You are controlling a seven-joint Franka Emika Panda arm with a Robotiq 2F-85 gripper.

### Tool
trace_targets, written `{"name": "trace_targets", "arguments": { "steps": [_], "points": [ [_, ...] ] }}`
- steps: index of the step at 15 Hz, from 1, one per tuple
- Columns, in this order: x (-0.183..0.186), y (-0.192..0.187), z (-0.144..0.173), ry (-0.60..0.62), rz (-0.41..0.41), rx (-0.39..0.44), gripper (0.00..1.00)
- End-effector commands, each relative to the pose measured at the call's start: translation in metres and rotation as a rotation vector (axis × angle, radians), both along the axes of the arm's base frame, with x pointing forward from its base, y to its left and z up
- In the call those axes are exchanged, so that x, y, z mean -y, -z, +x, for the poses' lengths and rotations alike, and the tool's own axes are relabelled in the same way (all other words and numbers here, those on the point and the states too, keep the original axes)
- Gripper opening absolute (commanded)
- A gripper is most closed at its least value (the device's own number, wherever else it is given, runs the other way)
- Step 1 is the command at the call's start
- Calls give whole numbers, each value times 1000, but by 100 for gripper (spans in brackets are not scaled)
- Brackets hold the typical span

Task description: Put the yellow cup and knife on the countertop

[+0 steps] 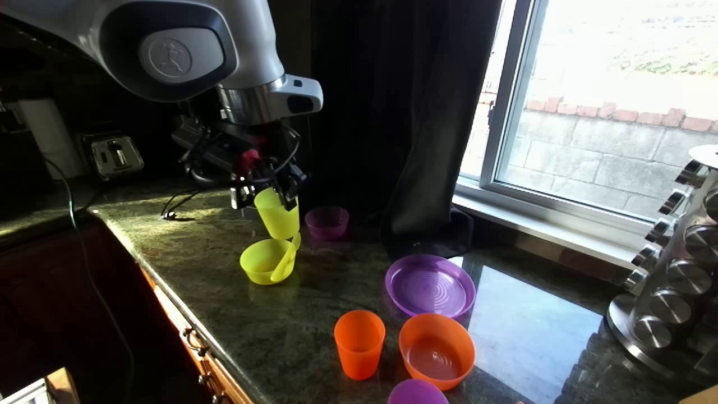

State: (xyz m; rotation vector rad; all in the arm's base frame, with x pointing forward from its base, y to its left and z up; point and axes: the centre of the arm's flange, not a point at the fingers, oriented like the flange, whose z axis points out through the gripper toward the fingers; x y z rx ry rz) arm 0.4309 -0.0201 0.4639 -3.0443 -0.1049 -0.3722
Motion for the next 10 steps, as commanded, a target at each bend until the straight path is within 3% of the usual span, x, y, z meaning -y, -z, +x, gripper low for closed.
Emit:
{"name": "trace_targets", "arguments": {
  "steps": [1,10],
  "points": [
    [29,5,17,53,0,-57,1],
    [73,62,52,130,-42,-98,1]
  ]
}}
